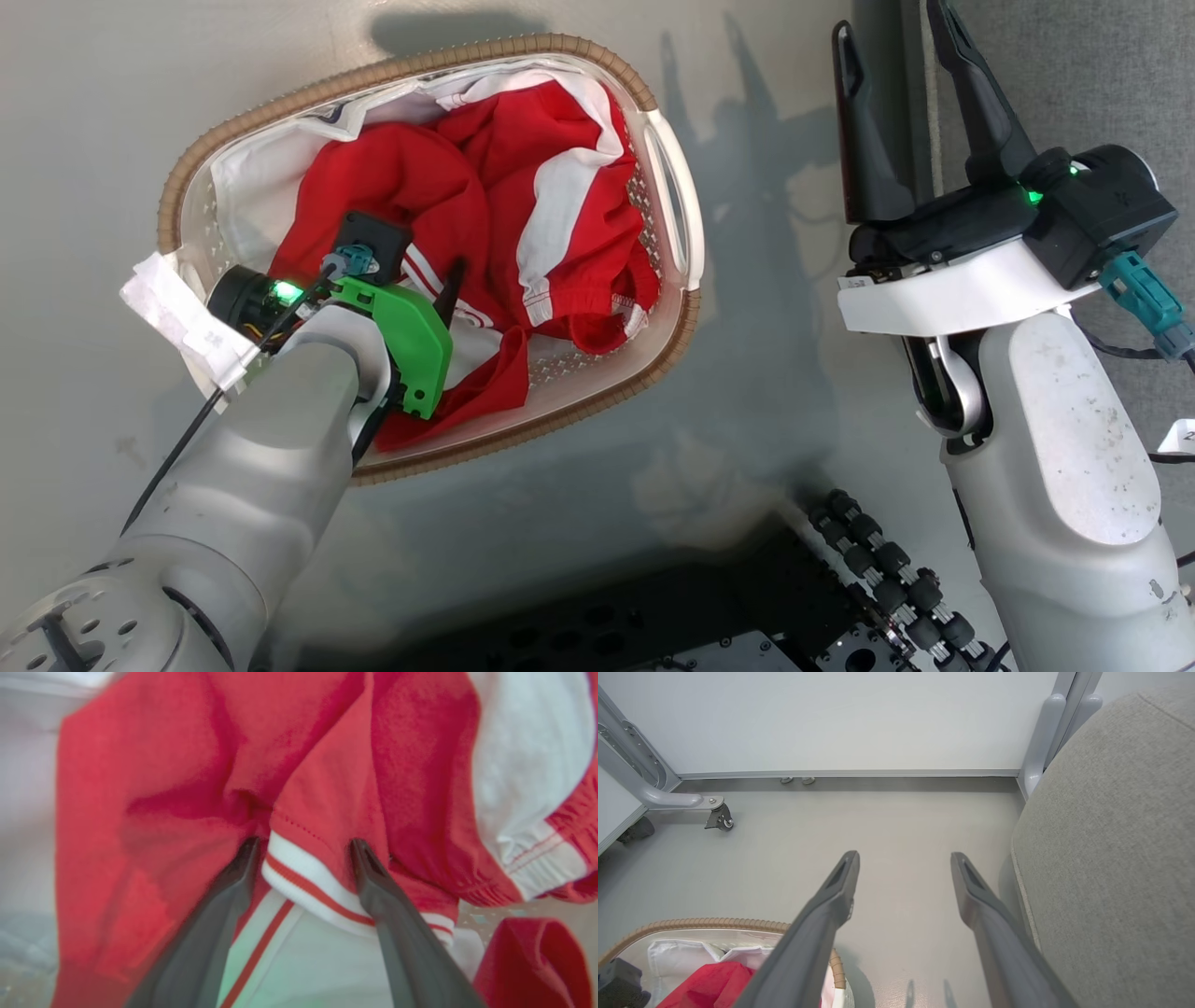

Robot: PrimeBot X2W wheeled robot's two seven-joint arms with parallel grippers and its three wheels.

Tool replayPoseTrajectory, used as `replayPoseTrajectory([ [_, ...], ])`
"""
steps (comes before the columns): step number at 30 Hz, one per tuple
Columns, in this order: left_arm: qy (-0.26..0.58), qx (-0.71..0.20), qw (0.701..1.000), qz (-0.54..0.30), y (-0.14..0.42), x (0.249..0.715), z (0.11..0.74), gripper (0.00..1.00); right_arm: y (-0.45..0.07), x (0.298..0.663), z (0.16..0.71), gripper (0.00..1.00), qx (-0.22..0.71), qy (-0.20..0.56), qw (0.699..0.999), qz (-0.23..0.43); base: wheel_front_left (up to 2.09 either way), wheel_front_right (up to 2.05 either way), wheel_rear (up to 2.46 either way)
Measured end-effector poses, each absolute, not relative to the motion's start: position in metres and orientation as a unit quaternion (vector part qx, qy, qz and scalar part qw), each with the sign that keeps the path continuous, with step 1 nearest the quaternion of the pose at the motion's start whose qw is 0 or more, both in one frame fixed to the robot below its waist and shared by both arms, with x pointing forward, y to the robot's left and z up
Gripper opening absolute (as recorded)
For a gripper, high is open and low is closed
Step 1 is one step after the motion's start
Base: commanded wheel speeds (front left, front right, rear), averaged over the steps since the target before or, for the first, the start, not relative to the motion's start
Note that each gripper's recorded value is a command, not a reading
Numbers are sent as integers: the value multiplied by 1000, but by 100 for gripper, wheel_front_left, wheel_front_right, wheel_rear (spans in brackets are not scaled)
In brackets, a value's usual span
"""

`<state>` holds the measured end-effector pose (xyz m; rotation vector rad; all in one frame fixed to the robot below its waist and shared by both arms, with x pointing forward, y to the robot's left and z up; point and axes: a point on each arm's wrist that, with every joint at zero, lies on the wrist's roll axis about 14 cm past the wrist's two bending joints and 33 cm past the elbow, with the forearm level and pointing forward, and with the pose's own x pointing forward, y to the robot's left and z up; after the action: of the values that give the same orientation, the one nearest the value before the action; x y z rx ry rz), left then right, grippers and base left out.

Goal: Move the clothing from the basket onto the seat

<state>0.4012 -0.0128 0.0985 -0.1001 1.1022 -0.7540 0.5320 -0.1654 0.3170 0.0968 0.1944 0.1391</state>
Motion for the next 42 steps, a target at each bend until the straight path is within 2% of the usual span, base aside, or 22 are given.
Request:
replayPoseTrajectory([
  [1, 512, -43, 784, -349, -11, 401, 98, 75, -165, 532, 317, 100, 49, 97, 992, 70, 0, 0, 0],
  [3, 513, -40, 784, -348, -9, 401, 97, 0, -165, 532, 316, 100, 50, 97, 992, 70, 0, 0, 0],
  [10, 514, -36, 783, -348, -8, 400, 96, 0, -165, 532, 316, 100, 51, 97, 992, 68, 0, 0, 0],
  [19, 484, -58, 802, -346, -14, 416, 115, 0, -164, 538, 331, 100, 57, 81, 993, 70, 0, 0, 0],
  [26, 411, -104, 835, -351, -30, 453, 166, 0, -160, 541, 355, 100, 61, 61, 994, 74, 0, 0, 0],
  [42, 286, -134, 894, -318, -13, 454, 281, 0, -148, 522, 424, 100, 83, 18, 993, 81, 0, 0, 0],
])
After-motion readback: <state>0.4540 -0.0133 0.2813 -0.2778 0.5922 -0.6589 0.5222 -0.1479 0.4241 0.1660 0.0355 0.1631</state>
